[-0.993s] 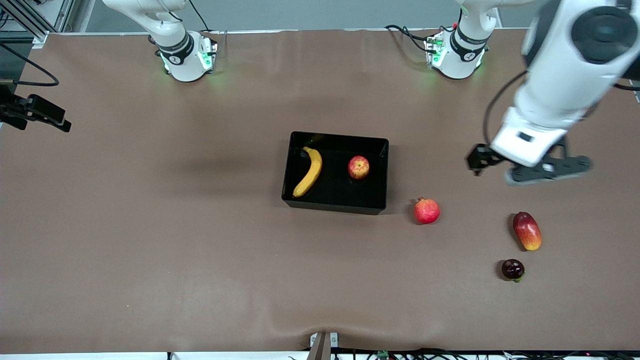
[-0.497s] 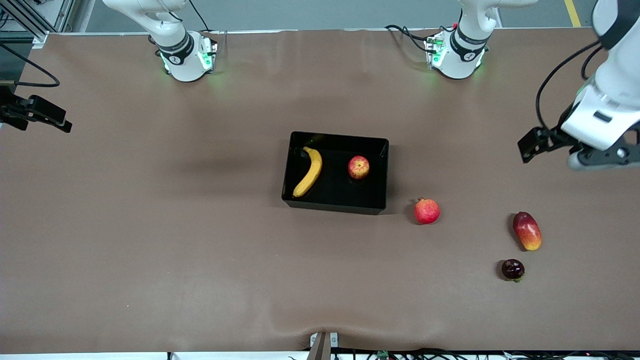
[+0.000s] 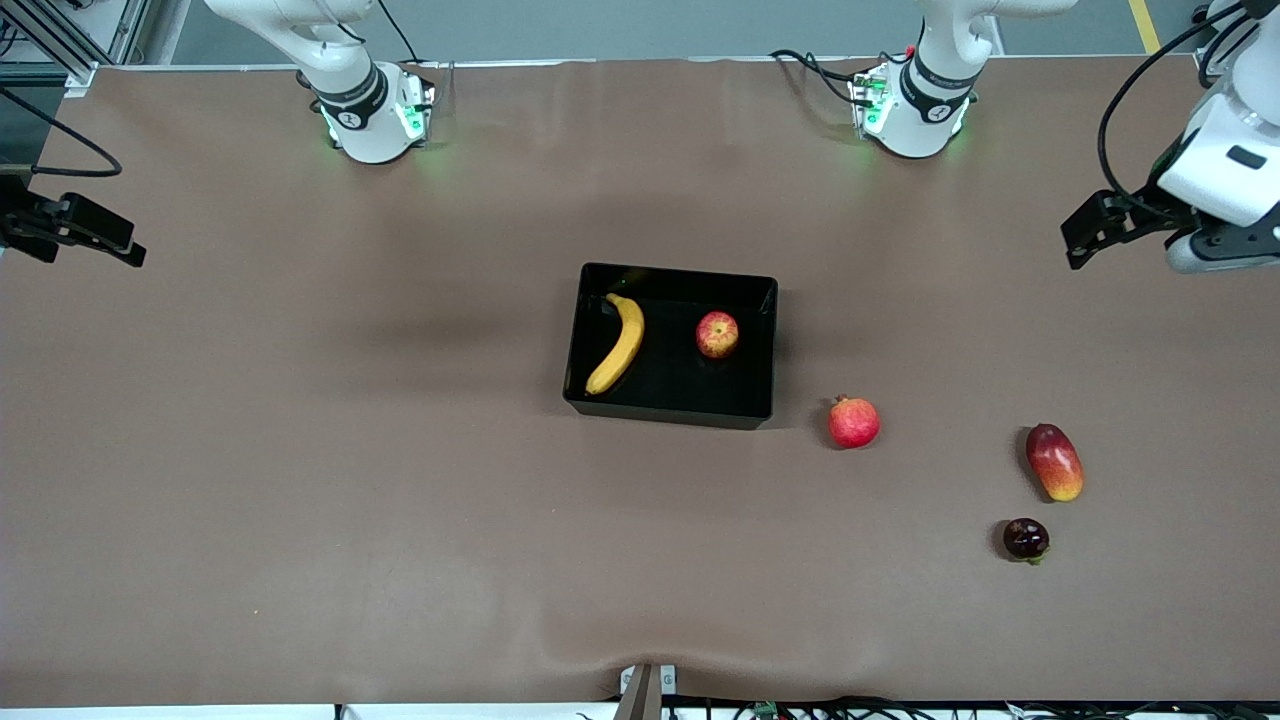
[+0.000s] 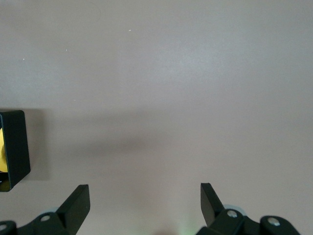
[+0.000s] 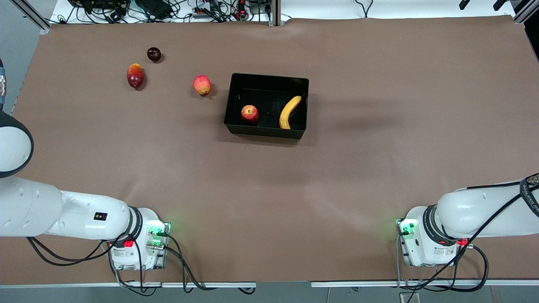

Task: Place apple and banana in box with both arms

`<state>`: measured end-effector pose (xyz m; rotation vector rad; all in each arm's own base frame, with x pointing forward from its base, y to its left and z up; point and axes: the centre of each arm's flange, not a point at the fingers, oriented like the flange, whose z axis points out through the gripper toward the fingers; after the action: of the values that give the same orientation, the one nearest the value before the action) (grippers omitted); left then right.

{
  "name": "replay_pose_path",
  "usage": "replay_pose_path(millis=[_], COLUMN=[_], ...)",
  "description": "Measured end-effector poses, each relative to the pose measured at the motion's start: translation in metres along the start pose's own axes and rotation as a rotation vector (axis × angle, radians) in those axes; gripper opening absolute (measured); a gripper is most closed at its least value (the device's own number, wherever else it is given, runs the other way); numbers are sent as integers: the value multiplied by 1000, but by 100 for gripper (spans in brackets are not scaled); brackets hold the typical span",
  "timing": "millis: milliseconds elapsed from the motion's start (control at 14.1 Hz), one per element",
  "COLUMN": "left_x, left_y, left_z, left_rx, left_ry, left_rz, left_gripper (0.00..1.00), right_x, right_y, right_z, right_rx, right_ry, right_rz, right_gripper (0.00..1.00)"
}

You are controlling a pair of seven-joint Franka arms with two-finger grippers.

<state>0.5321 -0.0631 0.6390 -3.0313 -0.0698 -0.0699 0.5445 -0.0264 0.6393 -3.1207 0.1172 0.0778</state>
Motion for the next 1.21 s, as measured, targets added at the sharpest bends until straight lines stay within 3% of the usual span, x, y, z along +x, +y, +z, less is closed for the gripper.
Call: replay_pose_path(millis=[1206], left_x=[-13], left_y=[-4], left_z=[-10], left_rx=[11], left_ry=[-60], left_rz=[-2], left_gripper=[100], right_x=[0], right_y=[-2], right_z=[1], right_rx=[0], right_ry=[-1], right_rz=[-4], right_gripper=[100])
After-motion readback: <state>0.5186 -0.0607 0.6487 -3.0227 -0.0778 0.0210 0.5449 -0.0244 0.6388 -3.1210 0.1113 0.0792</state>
